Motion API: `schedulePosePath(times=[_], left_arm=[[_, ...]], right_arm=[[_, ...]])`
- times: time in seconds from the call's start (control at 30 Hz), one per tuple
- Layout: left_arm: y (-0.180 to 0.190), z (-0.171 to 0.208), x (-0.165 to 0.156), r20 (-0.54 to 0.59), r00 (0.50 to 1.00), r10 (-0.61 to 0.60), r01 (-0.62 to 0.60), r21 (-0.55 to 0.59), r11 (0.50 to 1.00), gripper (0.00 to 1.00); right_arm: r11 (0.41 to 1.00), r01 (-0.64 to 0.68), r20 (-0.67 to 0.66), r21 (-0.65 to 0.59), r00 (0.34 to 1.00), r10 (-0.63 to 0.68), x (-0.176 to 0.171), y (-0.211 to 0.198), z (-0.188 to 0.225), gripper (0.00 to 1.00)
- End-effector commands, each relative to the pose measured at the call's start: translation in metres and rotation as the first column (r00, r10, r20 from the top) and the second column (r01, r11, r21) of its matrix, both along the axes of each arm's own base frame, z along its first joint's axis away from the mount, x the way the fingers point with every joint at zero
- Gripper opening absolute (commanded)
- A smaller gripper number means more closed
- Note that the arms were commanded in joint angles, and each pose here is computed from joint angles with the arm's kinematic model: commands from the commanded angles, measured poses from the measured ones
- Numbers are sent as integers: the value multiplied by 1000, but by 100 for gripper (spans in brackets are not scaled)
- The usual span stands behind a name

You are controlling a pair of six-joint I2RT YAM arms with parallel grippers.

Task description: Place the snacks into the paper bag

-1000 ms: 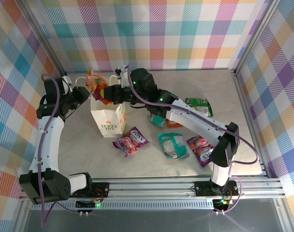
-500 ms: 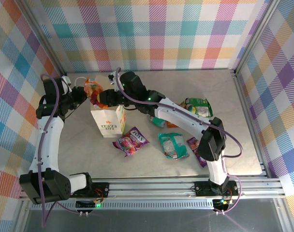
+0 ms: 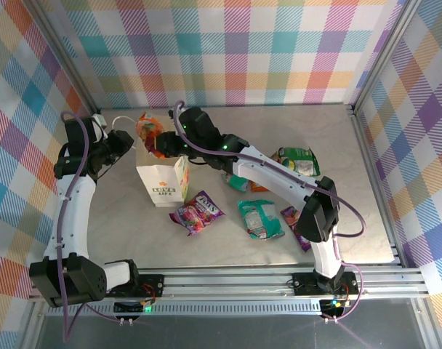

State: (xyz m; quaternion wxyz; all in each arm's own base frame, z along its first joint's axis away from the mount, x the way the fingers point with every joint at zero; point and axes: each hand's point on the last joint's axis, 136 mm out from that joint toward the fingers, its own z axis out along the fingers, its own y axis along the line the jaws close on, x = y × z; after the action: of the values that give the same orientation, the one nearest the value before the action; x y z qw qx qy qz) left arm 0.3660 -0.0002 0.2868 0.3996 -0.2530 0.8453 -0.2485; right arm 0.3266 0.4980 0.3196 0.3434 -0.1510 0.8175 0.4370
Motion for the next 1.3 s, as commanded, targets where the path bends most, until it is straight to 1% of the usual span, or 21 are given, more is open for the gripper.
schedulePosePath(times=[0.0, 0.13, 0.4, 0.57, 0.63, 0.73, 0.93, 1.07, 1.17, 1.27], left_arm=[[3, -1, -3, 5, 1000, -8, 8, 4, 1000, 23], [3, -4, -5, -8, 1000, -10, 10, 4, 1000, 22], [2, -5, -8, -9, 1000, -12, 12, 7, 1000, 22], [1, -5, -10, -11, 1000, -16, 16, 4, 1000, 22], [0, -6, -12, -12, 1000, -18, 18, 4, 1000, 22], [0, -6, -14, -12, 1000, -20, 20, 7, 1000, 22], [-2, -6, -15, -15, 999, -29, 29, 7, 1000, 23], [-4, -4, -16, -11, 999, -39, 39, -4, 999, 27], [-7, -2, -16, -7, 998, -54, 54, -14, 998, 27], [-9, 0, -17, -5, 998, -65, 65, -22, 998, 29]], right_arm=[[997, 76, 53, 17, 996, -76, 10, -12, 21, 16], [996, 93, 32, -2, 995, -93, 12, -13, 18, 17], [994, 97, -8, -43, 995, -97, 12, -13, 8, 23], [996, 74, -29, -45, 997, -76, 6, -13, 8, 33], [996, 68, -38, -59, 997, -70, 4, -14, 5, 38], [995, 65, -39, -79, 997, -69, 3, -16, 2, 41], [998, 6, 3, -57, 1000, -6, -10, -19, 20, 42], [997, -57, 42, -52, 997, 59, -25, -26, 34, 49], [996, -76, 80, -55, 994, 80, -34, -38, 42, 51], [993, -96, 121, -73, 987, 105, -43, -49, 46, 56]])
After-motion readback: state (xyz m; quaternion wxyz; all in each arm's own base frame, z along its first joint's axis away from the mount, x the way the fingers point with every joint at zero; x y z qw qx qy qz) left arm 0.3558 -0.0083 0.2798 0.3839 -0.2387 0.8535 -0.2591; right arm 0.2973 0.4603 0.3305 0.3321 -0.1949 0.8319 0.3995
